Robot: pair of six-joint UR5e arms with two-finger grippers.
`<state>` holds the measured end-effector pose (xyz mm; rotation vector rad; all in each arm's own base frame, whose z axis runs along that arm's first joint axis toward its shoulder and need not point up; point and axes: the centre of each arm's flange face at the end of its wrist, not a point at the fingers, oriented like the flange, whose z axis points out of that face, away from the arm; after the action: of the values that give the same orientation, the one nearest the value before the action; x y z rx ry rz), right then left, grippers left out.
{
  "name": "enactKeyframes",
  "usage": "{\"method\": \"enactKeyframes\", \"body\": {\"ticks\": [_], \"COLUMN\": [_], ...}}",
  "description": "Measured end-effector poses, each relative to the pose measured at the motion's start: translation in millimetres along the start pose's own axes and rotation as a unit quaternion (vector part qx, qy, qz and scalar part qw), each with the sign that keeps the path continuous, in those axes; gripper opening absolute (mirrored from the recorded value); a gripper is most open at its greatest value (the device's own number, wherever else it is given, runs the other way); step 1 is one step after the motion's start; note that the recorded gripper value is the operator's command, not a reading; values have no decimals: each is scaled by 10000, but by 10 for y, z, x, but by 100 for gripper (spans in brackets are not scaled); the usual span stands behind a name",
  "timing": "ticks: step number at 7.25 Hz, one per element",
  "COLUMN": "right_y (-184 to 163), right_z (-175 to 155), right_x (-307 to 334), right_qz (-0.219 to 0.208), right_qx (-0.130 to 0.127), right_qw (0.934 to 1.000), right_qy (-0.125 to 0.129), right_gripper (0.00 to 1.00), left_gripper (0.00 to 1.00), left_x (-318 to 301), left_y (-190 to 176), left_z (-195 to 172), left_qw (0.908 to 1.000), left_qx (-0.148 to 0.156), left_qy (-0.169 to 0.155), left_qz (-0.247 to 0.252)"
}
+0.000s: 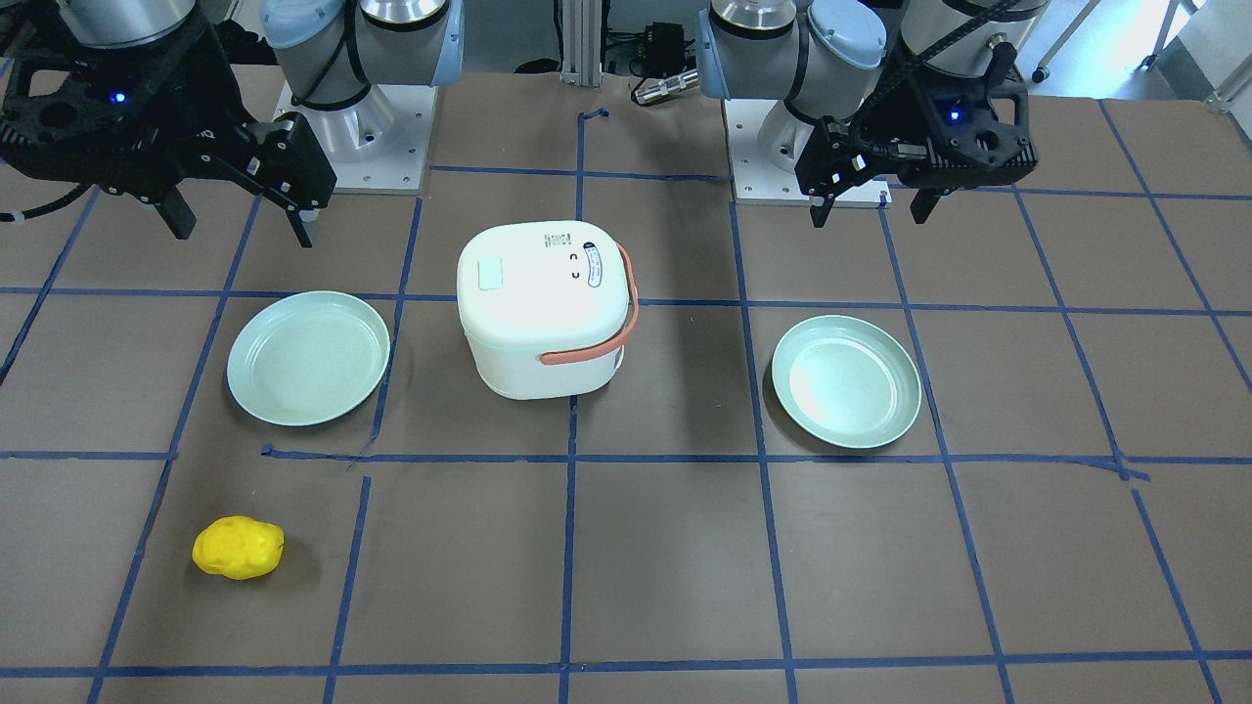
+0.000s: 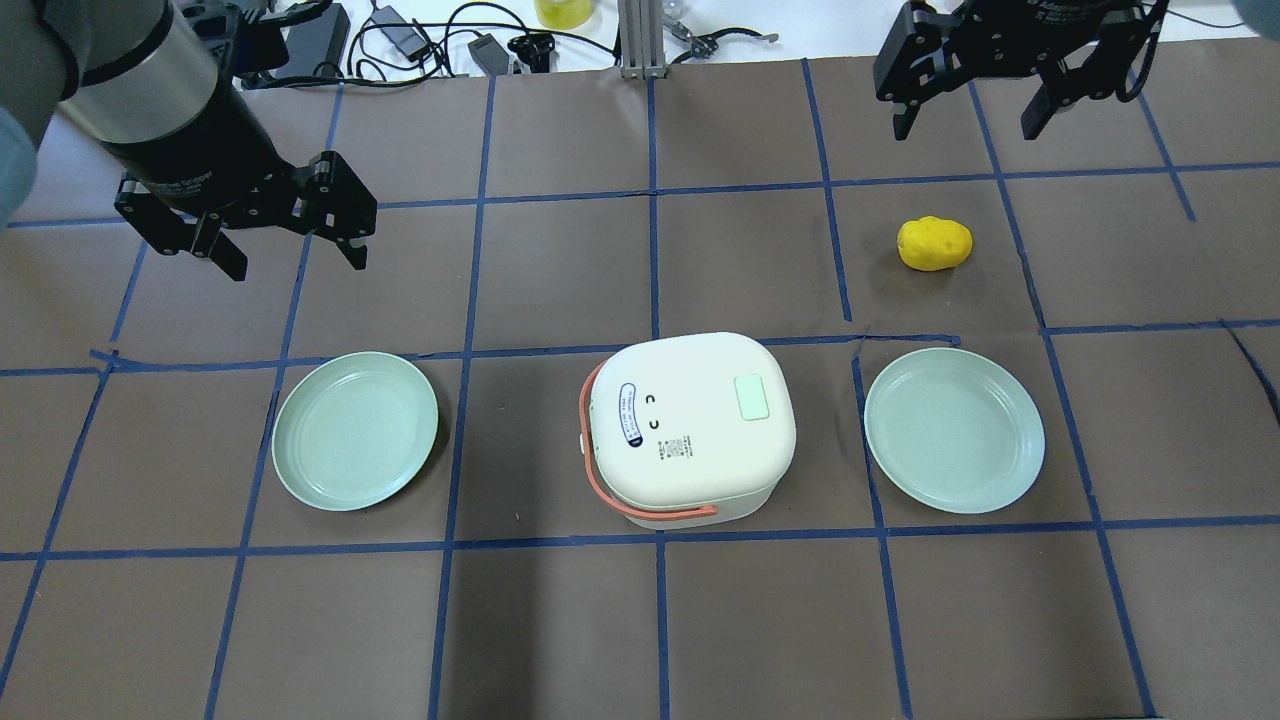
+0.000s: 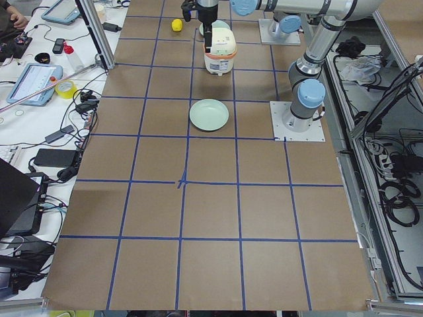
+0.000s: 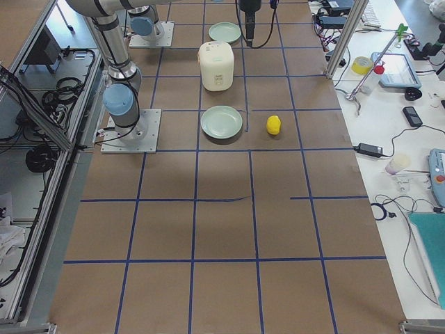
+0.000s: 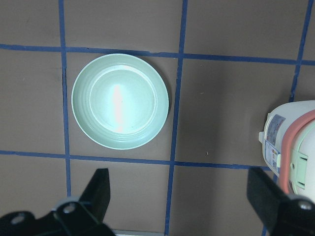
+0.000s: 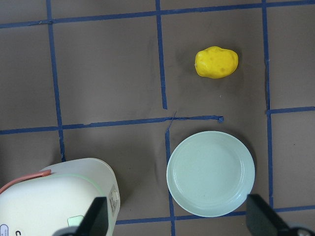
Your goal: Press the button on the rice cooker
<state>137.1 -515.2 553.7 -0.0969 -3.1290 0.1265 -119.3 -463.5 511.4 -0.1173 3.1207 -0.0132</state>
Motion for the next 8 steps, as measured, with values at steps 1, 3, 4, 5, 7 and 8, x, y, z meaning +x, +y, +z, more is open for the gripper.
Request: {"method": "enactKeyframes", "body": {"ticks": [1, 3, 4, 5, 7, 8], "right_y": [0, 3, 5, 7, 11, 12], "right_z": [0, 15, 27, 28, 30, 29], "right_x": [0, -1, -1, -2, -2, -2], "right_qz": [-1, 4, 11, 16, 22, 23], "right_qx": [0, -16, -27, -29, -34, -34], "right_qw": [10000, 10000, 10000, 10000, 10000, 10000], "right_qy": [1, 3, 2, -1, -3, -3], "right_gripper": [92, 85, 85, 86, 86, 86], "left_gripper": [100, 100, 100, 100, 100, 100], "left_x": [0, 0, 0, 0, 0, 0], "left_y": [0, 0, 0, 0, 0, 0], "left_z": [0, 0, 0, 0, 0, 0], "left_qw": [10000, 10000, 10000, 10000, 10000, 10000], "left_qx": [0, 0, 0, 0, 0, 0], "left_qy": [0, 0, 0, 0, 0, 0], "left_qz": [0, 1, 1, 2, 4, 4]}}
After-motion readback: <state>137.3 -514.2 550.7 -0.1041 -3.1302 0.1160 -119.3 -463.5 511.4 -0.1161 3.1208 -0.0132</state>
